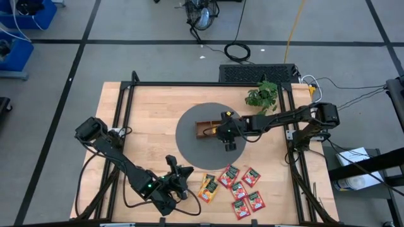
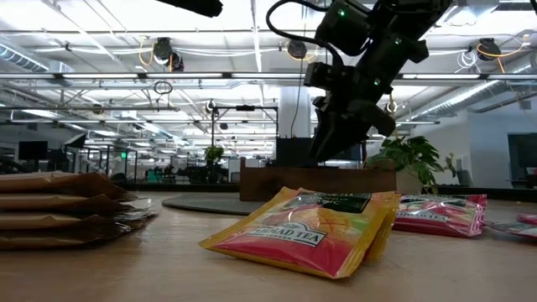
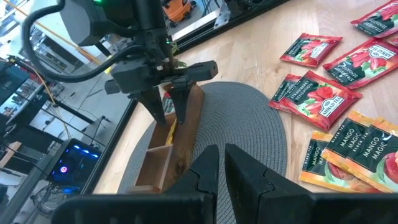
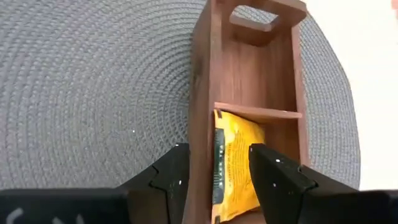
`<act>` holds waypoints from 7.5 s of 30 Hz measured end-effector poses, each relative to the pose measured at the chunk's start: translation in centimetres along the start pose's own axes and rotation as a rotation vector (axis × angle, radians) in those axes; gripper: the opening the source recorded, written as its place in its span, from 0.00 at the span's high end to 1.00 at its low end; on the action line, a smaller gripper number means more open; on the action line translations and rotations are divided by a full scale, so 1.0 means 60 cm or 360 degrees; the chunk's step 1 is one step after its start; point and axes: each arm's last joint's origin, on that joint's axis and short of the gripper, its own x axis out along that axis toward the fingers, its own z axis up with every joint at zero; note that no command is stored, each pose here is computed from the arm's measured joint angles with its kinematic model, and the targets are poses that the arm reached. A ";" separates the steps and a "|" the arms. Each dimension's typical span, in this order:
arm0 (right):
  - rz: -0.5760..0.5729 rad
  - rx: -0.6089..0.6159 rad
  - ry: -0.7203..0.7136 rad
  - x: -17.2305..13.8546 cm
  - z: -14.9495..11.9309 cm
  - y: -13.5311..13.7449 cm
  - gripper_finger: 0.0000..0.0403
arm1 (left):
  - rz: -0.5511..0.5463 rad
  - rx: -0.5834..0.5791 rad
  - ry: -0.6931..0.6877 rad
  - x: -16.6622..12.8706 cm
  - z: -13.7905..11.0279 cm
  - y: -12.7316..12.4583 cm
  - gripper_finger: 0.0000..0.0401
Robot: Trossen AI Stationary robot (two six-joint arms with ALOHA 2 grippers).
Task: Pick & Place Tea
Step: Put the yellow tea bag into the middle compartment of the wooden organizer, then put the gold tea bag into the left compartment of the wooden organizer
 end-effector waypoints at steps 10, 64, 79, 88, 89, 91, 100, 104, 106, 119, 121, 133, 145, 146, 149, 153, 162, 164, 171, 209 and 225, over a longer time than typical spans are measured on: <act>-0.0139 0.0016 -0.0030 0.011 -0.018 -0.003 0.63 | 0.0000 0.0000 0.0000 0.000 0.000 0.000 0.91; 0.0033 0.0346 0.0011 -0.018 -0.002 -0.130 1.00 | -0.0026 -0.0025 0.0026 0.010 0.001 0.005 0.91; -0.0006 0.0040 0.0061 -0.034 0.025 -0.066 1.00 | -0.0038 -0.0001 0.0046 0.012 -0.006 0.003 0.91; 0.0461 0.0071 -0.0023 -0.045 0.039 0.008 1.00 | -0.0039 -0.0017 0.0045 0.014 -0.005 0.004 0.91; 0.0460 0.0087 -0.0011 -0.042 0.037 0.008 1.00 | -0.0037 -0.0025 0.0044 0.015 -0.005 0.005 0.91; 0.0461 0.0130 0.0035 -0.030 0.032 0.003 1.00 | -0.0032 -0.0036 0.0048 0.017 -0.005 0.006 0.91; 0.0279 0.0186 0.0155 0.019 0.005 -0.041 1.00 | -0.0017 -0.0043 0.0065 0.023 -0.006 0.010 0.91; 0.0205 0.0260 0.0142 0.019 -0.007 -0.079 1.00 | -0.0016 -0.0042 0.0068 0.023 -0.007 0.010 0.91; 0.0176 0.0278 0.0145 0.019 -0.015 -0.096 1.00 | -0.0014 -0.0040 0.0075 0.022 -0.008 0.010 0.91; -0.0019 0.0310 0.0071 0.023 -0.020 -0.136 1.00 | -0.0005 -0.0060 0.0089 0.025 -0.009 0.012 0.91; -0.0043 0.0300 0.0040 0.023 -0.018 -0.139 1.00 | -0.0003 -0.0064 0.0090 0.026 -0.009 0.013 0.91; -0.0121 0.0242 -0.0014 0.002 -0.002 -0.132 1.00 | -0.0028 -0.0061 0.0106 0.027 -0.010 0.013 0.91; 0.0305 0.0167 -0.0812 -0.165 -0.039 -0.030 1.00 | -0.0018 -0.0056 0.0132 0.030 -0.024 0.012 0.91; 0.0300 0.0187 -0.0883 -0.171 -0.052 -0.022 1.00 | -0.0014 -0.0058 0.0132 0.031 -0.025 0.012 0.91; 0.0349 0.0216 -0.0966 -0.175 -0.087 0.009 1.00 | -0.0001 -0.0093 0.0134 0.035 -0.025 0.014 0.91; 0.0448 0.0185 -0.1107 -0.161 -0.114 0.051 1.00 | -0.0049 -0.0134 0.0169 0.038 -0.027 0.015 0.91; 0.0563 0.0089 -0.1284 -0.117 -0.144 0.108 1.00 | -0.0247 -0.0622 0.0427 0.033 -0.043 0.013 0.91; 0.0582 0.0090 -0.1269 -0.113 -0.143 0.111 1.00 | -0.0329 -0.0757 0.0551 0.031 -0.048 0.011 0.91; 0.0946 0.0055 -0.1211 -0.101 -0.104 0.130 1.00 | -0.0474 -0.1016 0.0718 -0.014 -0.059 -0.018 0.91; 0.1157 0.0475 -0.1045 0.172 0.131 0.160 0.86 | -0.0211 -0.1087 0.0469 -0.079 -0.149 -0.133 0.91; 0.1115 0.0434 -0.0958 0.178 0.123 0.164 0.72 | -0.0208 -0.1048 0.0621 -0.051 -0.180 -0.161 0.91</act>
